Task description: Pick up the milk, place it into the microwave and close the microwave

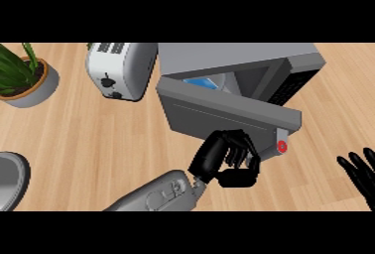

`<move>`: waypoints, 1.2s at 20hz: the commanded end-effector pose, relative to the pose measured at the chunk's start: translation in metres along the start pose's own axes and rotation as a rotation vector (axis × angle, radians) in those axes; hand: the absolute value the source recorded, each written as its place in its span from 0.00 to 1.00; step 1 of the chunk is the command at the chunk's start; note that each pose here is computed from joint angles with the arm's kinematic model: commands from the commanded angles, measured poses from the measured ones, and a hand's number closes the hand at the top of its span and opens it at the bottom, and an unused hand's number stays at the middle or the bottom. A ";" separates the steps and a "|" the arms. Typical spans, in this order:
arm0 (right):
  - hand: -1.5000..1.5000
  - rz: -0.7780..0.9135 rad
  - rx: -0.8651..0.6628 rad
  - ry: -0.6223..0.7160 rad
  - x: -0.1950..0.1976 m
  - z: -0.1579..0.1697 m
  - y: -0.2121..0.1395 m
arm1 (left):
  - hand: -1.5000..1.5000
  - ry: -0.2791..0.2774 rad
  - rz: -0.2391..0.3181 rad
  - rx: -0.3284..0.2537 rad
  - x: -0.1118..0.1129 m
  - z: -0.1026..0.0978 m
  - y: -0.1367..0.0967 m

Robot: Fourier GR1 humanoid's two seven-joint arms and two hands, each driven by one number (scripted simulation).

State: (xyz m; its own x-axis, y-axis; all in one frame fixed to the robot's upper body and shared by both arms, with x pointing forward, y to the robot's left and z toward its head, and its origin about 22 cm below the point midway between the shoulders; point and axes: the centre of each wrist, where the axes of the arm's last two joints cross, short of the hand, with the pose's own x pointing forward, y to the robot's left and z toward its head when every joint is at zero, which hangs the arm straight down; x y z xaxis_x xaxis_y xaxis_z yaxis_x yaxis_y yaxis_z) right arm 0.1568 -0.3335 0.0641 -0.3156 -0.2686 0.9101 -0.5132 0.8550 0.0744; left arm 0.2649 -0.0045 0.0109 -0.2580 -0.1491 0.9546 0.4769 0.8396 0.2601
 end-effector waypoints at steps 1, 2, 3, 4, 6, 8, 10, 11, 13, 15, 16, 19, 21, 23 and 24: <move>0.00 0.009 0.015 0.006 0.010 -0.010 -0.001 | 1.00 -0.032 -0.008 0.081 0.016 -0.028 0.011; 0.00 -0.010 -0.001 -0.004 0.009 -0.007 0.003 | 1.00 -0.011 -0.005 0.102 0.011 -0.029 0.014; 0.00 -0.008 0.011 -0.003 0.010 -0.008 0.003 | 1.00 -0.021 -0.013 0.121 0.013 -0.034 0.017; 0.00 -0.006 0.020 0.009 0.014 -0.011 0.003 | 1.00 -0.026 -0.024 0.135 0.016 -0.039 0.018; 0.00 -0.002 -0.004 0.010 0.017 -0.008 0.001 | 1.00 -0.025 -0.005 0.164 0.015 -0.044 0.024; 0.00 -0.014 0.035 0.021 0.019 -0.016 0.009 | 1.00 -0.018 -0.003 0.174 0.025 -0.056 0.028; 0.00 0.002 0.032 0.010 0.024 -0.017 0.004 | 1.00 -0.012 -0.003 0.193 0.019 -0.060 0.036; 0.00 -0.021 0.035 0.021 0.021 -0.019 0.011 | 1.00 -0.011 0.014 0.202 0.020 -0.061 0.037; 0.00 0.008 0.014 0.002 0.030 -0.024 0.004 | 1.00 -0.011 0.025 0.212 0.026 -0.070 0.042; 0.00 0.002 0.017 0.013 0.031 -0.019 0.003 | 1.00 -0.009 0.050 0.240 0.019 -0.070 0.047; 0.00 0.007 0.019 0.024 0.031 -0.019 0.001 | 1.00 -0.008 0.060 0.246 0.024 -0.076 0.051; 0.00 -0.006 0.017 0.006 0.034 -0.022 0.004 | 1.00 -0.004 0.085 0.267 0.023 -0.078 0.055; 0.00 0.008 0.002 0.010 0.038 -0.021 0.000 | 1.00 -0.007 0.091 0.265 0.020 -0.079 0.058; 0.00 -0.001 0.014 0.022 0.037 -0.020 0.002 | 1.00 0.005 0.114 0.276 0.018 -0.077 0.056; 0.00 0.005 -0.008 0.003 0.038 -0.022 -0.001 | 1.00 -0.011 0.123 0.269 0.017 -0.076 0.056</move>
State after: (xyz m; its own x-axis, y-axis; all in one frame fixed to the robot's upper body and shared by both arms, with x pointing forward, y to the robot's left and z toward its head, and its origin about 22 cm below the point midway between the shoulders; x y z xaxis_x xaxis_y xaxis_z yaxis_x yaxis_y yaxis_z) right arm 0.1618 -0.3319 0.1048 -0.3069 -0.2621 0.9149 -0.5212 0.8507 0.0689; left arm 0.3289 -0.0061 0.0424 -0.2122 -0.0452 0.9762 0.3270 0.9381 0.1145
